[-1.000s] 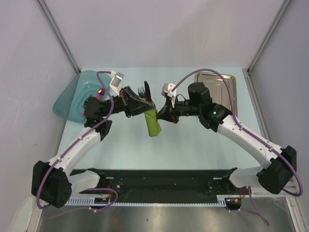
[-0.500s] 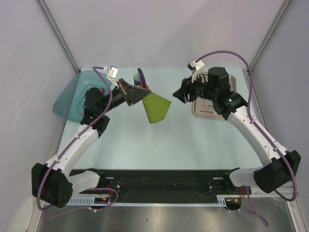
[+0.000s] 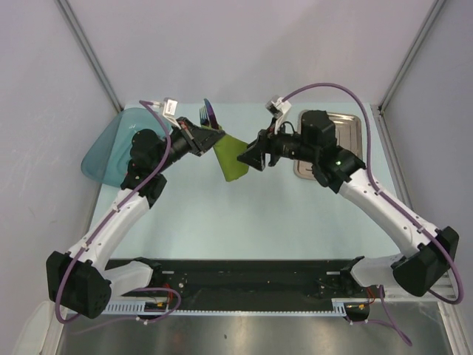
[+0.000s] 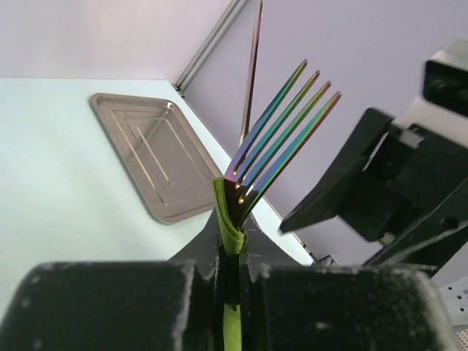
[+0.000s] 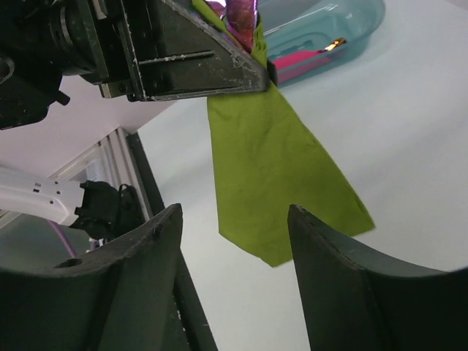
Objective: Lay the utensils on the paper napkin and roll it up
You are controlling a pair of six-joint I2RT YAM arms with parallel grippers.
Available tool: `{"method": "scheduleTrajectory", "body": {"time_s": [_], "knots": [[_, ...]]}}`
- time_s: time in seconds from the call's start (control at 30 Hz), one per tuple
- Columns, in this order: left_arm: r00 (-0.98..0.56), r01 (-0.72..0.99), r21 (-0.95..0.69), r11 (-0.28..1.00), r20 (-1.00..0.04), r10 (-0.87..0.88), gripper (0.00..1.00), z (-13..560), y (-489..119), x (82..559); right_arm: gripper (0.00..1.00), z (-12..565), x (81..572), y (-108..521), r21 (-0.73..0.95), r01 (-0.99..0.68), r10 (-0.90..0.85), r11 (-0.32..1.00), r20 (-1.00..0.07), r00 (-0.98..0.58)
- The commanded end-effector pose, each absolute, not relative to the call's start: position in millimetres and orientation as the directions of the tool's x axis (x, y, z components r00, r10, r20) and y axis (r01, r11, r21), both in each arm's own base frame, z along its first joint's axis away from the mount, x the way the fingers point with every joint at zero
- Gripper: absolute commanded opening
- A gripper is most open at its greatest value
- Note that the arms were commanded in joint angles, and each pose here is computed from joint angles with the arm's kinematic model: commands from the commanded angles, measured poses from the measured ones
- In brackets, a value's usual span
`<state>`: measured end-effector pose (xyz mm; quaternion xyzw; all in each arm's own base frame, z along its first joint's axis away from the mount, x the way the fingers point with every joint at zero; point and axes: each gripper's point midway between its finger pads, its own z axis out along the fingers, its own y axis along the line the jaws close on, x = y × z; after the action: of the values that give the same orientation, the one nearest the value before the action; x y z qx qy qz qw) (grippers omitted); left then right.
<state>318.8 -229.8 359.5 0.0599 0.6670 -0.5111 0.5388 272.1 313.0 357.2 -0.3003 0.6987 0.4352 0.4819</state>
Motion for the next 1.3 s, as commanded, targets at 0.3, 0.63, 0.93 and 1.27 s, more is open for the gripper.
{"method": "scheduleTrajectory", "body": {"time_s": [0.3, 0.63, 0.93, 1.27], "knots": [[-0.332, 0.751, -0.560, 0.350, -0.778, -0.534, 0.00, 423.0, -230.0, 291.4, 0.72, 343.2, 251.7, 364.6, 0.400, -0.885, 0.019, 0.238, -0.913, -0.407], [-0.346, 0.801, -0.539, 0.258, -0.770, -0.536, 0.00, 439.1, -234.6, 272.4, 0.71, 334.9, 248.6, 371.4, 0.419, -0.881, 0.017, 0.218, -0.904, -0.426], [-0.362, 0.818, -0.534, 0.215, -0.767, -0.530, 0.00, 443.0, -238.3, 259.6, 0.78, 329.7, 259.2, 365.3, 0.428, -0.869, 0.017, 0.248, -0.899, -0.438], [-0.346, 0.834, -0.515, 0.196, -0.767, -0.540, 0.00, 451.3, -240.4, 259.9, 0.46, 347.6, 206.6, 374.2, 0.490, -0.872, -0.004, 0.011, -0.872, -0.490]]}}
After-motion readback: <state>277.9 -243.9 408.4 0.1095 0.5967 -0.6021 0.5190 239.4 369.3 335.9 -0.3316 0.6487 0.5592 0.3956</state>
